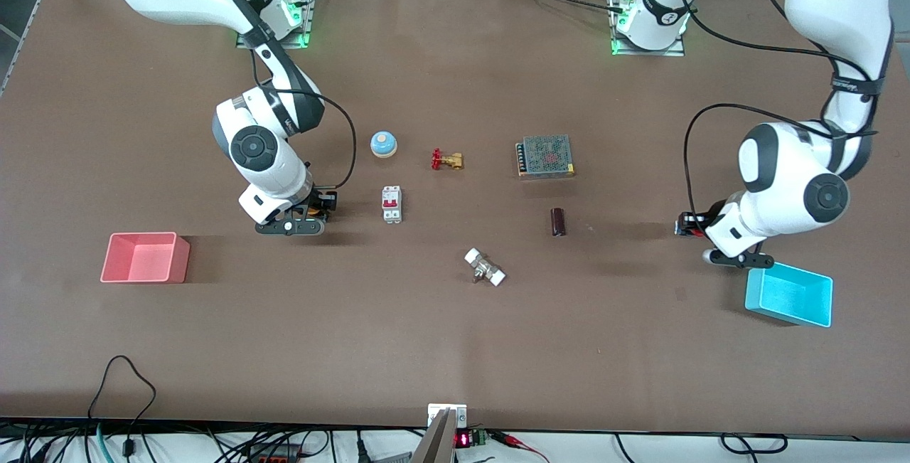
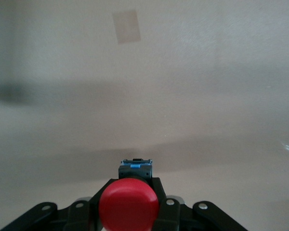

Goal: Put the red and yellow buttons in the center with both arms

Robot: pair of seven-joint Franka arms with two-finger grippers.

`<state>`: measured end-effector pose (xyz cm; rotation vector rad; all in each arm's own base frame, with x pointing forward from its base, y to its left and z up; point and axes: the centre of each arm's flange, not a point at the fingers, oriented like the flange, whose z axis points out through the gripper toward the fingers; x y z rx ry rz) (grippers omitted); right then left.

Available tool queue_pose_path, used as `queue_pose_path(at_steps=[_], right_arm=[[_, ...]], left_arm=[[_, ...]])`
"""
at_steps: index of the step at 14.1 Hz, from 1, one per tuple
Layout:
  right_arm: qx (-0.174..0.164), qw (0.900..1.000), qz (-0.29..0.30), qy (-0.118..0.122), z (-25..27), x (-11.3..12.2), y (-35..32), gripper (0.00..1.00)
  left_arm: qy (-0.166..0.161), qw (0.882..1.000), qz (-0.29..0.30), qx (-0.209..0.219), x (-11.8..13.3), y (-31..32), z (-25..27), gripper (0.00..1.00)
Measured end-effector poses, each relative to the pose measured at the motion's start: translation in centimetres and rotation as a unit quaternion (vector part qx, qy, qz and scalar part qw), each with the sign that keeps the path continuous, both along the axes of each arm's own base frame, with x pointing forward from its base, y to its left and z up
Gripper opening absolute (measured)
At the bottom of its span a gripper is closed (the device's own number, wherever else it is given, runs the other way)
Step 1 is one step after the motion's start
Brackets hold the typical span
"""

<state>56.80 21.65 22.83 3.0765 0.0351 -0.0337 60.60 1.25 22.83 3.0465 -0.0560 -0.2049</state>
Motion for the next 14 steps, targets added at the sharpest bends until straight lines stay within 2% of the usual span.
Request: queue_pose_path(at_steps=[3, 4, 6, 9, 11, 12, 14], right_arm=[[0.005, 1.0, -0.005, -0.015, 1.2, 0.9, -0.3, 0.99], [0.005, 1.0, -0.01, -0.028, 3.0, 1.9, -0.5, 1.0], [0.005, 0.999, -0.032, -0.037, 8.5, 3.6, -1.0, 1.0], [0.028, 0.999, -0.041, -0.022, 20.4, 5.0, -2.1, 1.0], [0.025, 0.998, -0.05, -0.012, 27.2, 5.1, -6.2, 1.0], [0.021, 0.999, -0.049, -0.007, 30.0, 4.9, -8.7, 1.0], [0.015, 0.999, -0.041, -0.007, 34.5, 4.2, -13.5, 1.0]], left_arm=[[0.001, 1.0, 0.011, 0.0, -1.2, 0.0, -1.6, 0.35], [0.003, 1.0, 0.023, 0.001, -1.3, 0.0, -1.7, 0.35], [0.009, 0.999, 0.044, 0.004, -1.6, -0.6, -1.9, 0.35], [0.012, 0.998, 0.056, 0.005, -2.0, -1.8, -2.3, 0.35], [0.011, 0.998, 0.058, 0.005, -2.0, -1.8, -2.3, 0.35], [0.01, 0.998, 0.058, 0.005, -2.0, -1.8, -2.3, 0.4], [0.001, 0.998, 0.057, 0.005, -1.7, -2.0, -1.8, 0.58]])
